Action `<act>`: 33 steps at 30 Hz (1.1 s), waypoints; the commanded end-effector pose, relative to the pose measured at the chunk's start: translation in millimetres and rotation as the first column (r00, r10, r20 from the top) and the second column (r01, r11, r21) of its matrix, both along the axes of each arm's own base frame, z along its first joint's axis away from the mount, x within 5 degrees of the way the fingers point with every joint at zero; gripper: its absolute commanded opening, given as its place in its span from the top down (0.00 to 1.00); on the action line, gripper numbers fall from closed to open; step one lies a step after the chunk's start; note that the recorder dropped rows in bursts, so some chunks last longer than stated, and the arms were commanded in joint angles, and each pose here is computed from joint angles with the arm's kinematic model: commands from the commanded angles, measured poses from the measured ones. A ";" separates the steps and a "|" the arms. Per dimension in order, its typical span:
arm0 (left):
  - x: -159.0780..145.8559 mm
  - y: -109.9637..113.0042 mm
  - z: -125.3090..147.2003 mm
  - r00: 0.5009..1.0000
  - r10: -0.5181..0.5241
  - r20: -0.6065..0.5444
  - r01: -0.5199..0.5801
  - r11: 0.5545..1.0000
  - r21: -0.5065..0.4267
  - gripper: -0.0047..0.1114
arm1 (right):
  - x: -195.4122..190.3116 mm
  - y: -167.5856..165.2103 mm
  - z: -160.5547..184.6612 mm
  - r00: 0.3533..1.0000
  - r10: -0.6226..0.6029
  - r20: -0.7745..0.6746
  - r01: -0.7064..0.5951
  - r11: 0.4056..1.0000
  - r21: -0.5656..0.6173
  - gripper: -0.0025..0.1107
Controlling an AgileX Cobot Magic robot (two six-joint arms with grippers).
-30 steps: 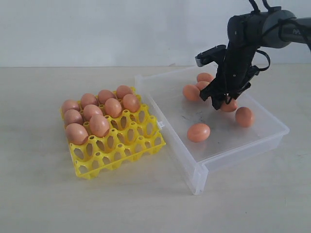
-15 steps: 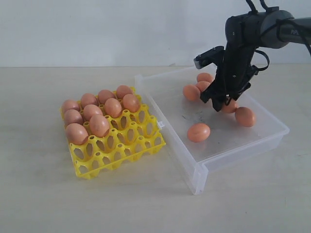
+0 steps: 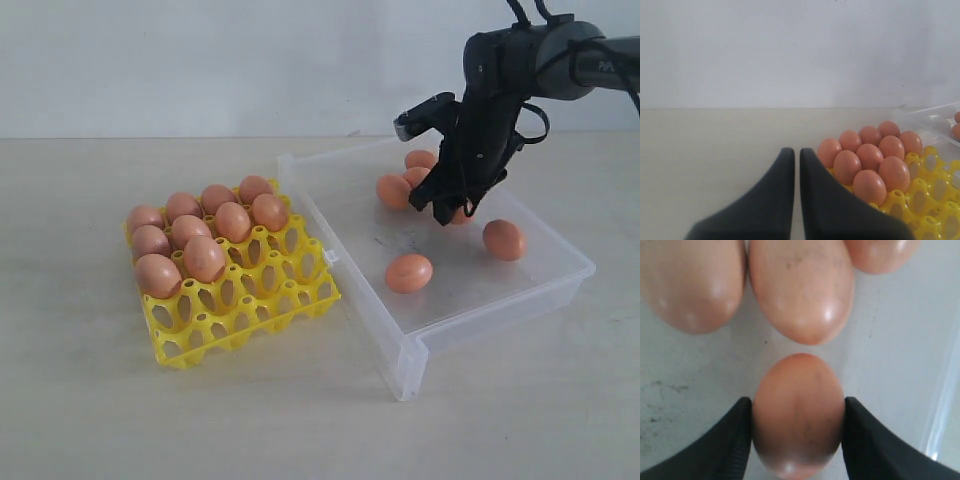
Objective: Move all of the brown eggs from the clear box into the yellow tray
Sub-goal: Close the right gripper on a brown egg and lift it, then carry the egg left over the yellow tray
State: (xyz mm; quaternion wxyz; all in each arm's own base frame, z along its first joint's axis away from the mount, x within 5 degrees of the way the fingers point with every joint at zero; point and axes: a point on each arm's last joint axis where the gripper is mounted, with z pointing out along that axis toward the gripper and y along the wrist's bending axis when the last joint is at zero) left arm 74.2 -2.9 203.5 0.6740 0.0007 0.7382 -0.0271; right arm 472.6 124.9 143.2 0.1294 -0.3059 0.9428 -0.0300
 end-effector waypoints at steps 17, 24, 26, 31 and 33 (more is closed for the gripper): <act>0.3 -0.2 -0.5 1.000 -0.003 0.004 0.003 1.000 0.000 0.93 | -30.8 66.3 18.3 0.624 -0.509 0.593 0.008 0.763 0.646 0.98; 0.3 -0.2 -0.5 1.000 -0.003 0.004 0.003 1.000 0.000 0.93 | -95.1 108.6 -1.4 0.698 -0.458 0.550 -0.406 0.380 0.831 0.98; 0.3 -0.2 -0.5 1.000 -0.003 0.004 0.003 1.000 0.000 0.93 | -101.7 114.9 -6.6 0.768 -0.428 0.477 -0.409 0.247 0.879 0.98; 0.3 -0.2 -0.5 1.000 -0.003 0.004 0.003 1.000 0.000 0.93 | -112.5 124.0 -18.3 0.895 -0.297 0.333 -0.296 0.164 0.941 0.98; 0.3 -0.2 -0.5 1.000 -0.003 0.004 0.003 1.000 0.000 0.93 | -118.5 128.1 -19.6 0.930 -0.231 0.286 -0.262 0.131 0.956 0.98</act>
